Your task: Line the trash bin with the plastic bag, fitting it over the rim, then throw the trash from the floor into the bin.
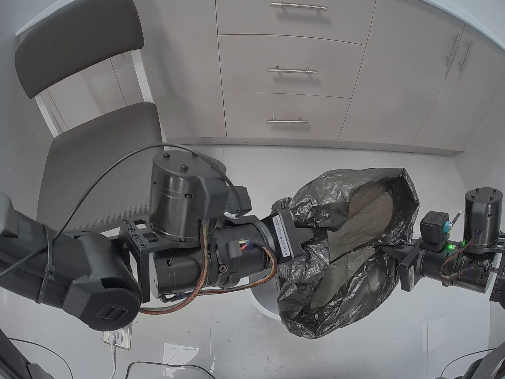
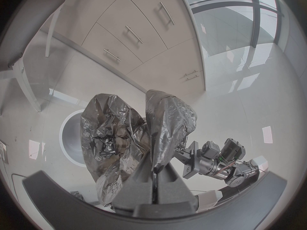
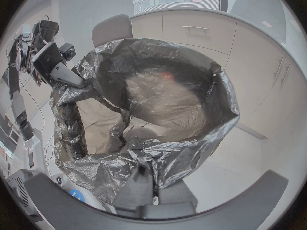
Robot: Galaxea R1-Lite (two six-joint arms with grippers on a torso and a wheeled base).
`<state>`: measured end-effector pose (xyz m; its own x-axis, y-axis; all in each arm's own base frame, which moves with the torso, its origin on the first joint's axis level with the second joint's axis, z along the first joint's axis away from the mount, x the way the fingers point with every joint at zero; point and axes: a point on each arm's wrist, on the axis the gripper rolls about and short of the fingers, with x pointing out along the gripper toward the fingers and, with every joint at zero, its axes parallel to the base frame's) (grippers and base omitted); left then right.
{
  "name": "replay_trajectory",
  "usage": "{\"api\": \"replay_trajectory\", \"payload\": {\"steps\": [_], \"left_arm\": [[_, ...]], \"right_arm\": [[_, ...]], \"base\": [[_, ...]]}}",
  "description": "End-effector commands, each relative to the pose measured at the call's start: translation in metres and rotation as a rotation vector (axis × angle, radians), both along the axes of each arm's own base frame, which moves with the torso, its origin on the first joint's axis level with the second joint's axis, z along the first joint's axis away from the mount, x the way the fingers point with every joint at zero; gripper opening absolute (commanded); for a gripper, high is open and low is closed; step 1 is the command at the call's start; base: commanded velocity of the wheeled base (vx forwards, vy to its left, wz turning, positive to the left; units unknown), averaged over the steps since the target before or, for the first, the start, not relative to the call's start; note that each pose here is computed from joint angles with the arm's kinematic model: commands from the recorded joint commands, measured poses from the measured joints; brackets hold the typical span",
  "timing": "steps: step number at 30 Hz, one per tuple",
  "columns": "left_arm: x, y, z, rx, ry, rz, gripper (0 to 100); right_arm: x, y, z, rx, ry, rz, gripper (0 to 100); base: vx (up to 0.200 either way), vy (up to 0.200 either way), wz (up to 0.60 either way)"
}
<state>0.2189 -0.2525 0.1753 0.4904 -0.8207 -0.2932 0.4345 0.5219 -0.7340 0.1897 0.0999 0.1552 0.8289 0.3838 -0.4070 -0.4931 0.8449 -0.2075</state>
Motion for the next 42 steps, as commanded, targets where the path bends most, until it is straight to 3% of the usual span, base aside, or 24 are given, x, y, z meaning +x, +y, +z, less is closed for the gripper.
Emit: {"api": "replay_trajectory", "payload": {"steps": [1,16,30,42], "left_arm": [[0.0,0.001,0.003,-0.007,-0.004,-0.001,0],[0.013,-0.009,-0.041,0.08,0.096,0.013,0],[0.019,-0.008,-0.062,0.098,0.13,0.029,0],[0.027,-0.004,-0.074,0.086,0.18,0.044,0]], "right_arm": [[-0.005,-0.005,0.01,0.018,-0.044,-0.008,0],[0.018,0.014,-0.035,-0.072,0.129,0.024,0],[0.028,0.019,-0.055,-0.105,0.202,0.029,0],[0.036,0.024,-0.068,-0.097,0.187,0.029,0]], "base": [[0.0,0.0,0.0],[0.0,0.0,0.0],[0.0,0.0,0.0],[0.0,0.0,0.0]]}}
